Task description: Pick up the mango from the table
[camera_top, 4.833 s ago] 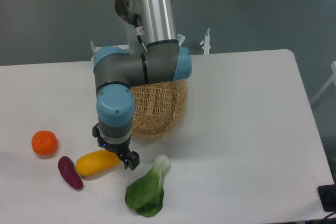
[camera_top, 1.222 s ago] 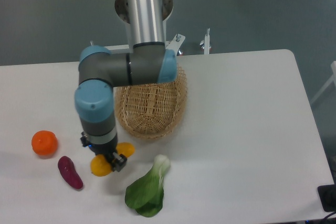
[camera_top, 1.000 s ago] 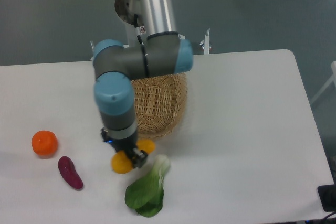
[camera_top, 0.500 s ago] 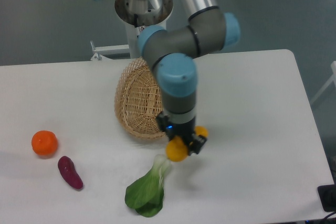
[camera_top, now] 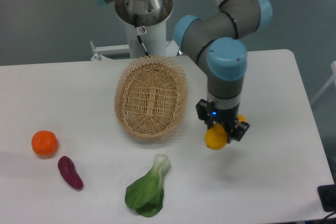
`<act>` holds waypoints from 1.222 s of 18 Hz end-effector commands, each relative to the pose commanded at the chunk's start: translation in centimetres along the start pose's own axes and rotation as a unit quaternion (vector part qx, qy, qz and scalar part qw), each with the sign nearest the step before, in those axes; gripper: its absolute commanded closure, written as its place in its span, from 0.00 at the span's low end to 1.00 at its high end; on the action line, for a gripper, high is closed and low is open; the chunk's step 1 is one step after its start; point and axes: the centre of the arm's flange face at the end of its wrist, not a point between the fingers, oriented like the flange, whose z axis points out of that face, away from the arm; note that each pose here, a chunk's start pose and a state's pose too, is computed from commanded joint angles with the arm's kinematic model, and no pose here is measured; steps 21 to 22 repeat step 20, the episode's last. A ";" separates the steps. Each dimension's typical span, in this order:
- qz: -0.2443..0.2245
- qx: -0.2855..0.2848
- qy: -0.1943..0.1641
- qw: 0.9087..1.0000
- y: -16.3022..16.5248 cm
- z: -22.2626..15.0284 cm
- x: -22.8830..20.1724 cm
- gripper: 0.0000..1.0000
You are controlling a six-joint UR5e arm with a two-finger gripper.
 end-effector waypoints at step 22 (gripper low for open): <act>0.020 -0.003 -0.001 1.000 1.7 0.8 -1.6 0.39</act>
